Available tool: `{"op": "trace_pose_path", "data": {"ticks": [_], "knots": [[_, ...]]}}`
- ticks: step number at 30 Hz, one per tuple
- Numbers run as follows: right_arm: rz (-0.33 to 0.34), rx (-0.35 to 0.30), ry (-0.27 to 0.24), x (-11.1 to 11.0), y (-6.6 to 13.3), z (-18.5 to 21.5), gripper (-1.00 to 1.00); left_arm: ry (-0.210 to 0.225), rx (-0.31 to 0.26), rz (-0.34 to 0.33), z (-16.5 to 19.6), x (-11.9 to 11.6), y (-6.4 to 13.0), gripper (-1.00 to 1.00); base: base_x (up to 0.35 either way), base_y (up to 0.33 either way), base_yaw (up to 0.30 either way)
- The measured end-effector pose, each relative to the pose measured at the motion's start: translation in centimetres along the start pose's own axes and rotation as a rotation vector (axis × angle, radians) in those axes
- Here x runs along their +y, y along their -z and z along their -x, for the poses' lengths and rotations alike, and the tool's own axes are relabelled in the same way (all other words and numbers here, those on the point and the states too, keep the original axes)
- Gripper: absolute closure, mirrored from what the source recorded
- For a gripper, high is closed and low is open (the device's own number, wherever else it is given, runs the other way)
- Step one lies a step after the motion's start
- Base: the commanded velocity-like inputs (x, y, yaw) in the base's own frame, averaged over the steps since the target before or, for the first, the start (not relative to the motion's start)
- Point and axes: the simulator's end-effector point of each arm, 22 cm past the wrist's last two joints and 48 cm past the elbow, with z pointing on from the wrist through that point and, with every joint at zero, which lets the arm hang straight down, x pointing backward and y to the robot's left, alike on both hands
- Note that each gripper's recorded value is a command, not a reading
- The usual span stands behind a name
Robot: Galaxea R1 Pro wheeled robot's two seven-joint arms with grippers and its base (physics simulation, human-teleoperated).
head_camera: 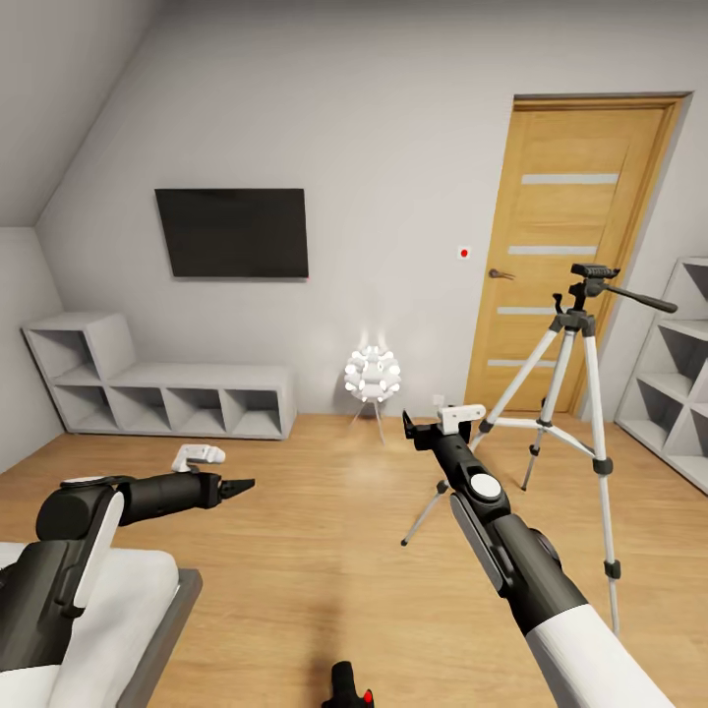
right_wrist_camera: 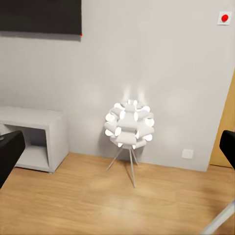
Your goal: Attach the digital camera to the camera tripod in the bedroom.
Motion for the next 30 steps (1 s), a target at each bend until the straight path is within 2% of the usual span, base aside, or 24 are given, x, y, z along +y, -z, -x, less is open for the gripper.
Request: {"op": "trace_pose_path", "data": {"ticks": [9, 14, 21, 30], "knots": [[0.0, 0.0, 0.0, 0.1, 0.2, -1.6, -1.0, -0.064, 0.071, -0.054, -3.2, -2.8, -2.6, -1.0, 0.0, -0.005, 0.0], [0.001, 0.0, 0.0, 0.2, 0.4, -2.5, -1.0, -0.104, 0.109, -0.082, -5.0, -4.2, -3.9, -1.0, 0.0, -0.144, 0.0], [0.001, 0.001, 0.0, 0.3, 0.6, -3.8, -1.0, -0.114, 0.12, -0.087, -6.5, -4.2, -4.6, -1.0, 0.0, -0.202, 0.0], [0.001, 0.001, 0.0, 0.4, 0.8, -5.5, -1.0, -0.115, 0.118, -0.086, -7.9, -3.7, -5.2, -1.0, 0.0, -0.037, 0.021]]}}
